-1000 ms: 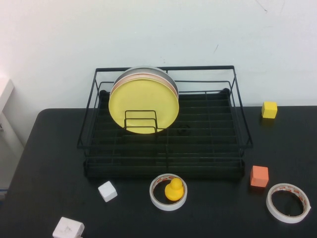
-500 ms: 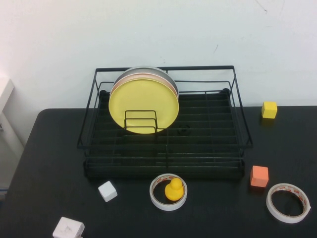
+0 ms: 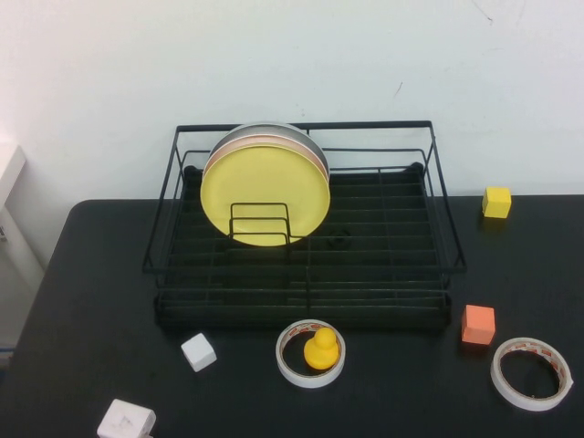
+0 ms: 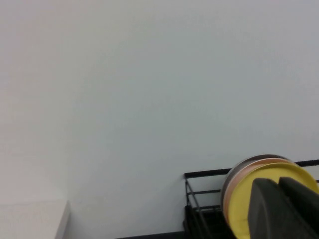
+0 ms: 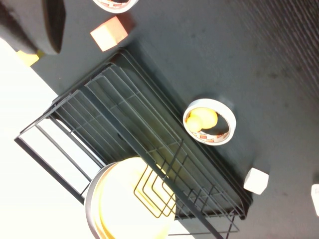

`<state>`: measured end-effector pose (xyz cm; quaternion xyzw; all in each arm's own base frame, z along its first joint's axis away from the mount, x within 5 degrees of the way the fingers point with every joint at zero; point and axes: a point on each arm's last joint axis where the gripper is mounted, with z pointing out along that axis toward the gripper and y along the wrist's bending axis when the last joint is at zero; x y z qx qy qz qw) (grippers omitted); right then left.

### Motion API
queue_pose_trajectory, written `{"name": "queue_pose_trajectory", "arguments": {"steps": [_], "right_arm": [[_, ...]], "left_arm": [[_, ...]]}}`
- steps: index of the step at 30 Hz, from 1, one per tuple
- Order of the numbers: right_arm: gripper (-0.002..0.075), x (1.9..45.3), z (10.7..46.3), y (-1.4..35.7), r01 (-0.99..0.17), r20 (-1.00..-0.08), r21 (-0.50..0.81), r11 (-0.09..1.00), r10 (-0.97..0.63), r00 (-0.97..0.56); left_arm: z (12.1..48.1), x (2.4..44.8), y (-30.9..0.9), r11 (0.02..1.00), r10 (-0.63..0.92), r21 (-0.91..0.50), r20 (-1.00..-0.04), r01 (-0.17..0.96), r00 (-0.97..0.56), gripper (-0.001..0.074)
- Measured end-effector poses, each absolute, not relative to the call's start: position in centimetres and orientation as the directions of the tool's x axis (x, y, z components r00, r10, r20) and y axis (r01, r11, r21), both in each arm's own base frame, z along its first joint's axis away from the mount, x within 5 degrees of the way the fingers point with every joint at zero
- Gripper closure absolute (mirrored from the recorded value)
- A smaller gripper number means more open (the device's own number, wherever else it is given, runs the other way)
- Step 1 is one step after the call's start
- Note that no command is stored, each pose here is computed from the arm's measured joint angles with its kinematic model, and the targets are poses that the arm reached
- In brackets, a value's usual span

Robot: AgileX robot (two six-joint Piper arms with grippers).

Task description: Place plate on rack

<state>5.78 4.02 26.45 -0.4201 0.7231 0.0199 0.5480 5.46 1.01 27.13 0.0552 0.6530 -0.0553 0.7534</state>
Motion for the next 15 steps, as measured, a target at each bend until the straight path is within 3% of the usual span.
{"name": "queue_pose_trajectory", "arguments": {"steps": [15], "right_arm": [[0.0727,5.75,26.46,4.03,-0.630,-0.811,-0.429,0.648,-0.583,-0.046]], "left_arm": [[26.69,5.59,1.27,0.992,-0.018,-0.004,-0.993,0.123,0.115,0.0736]]}}
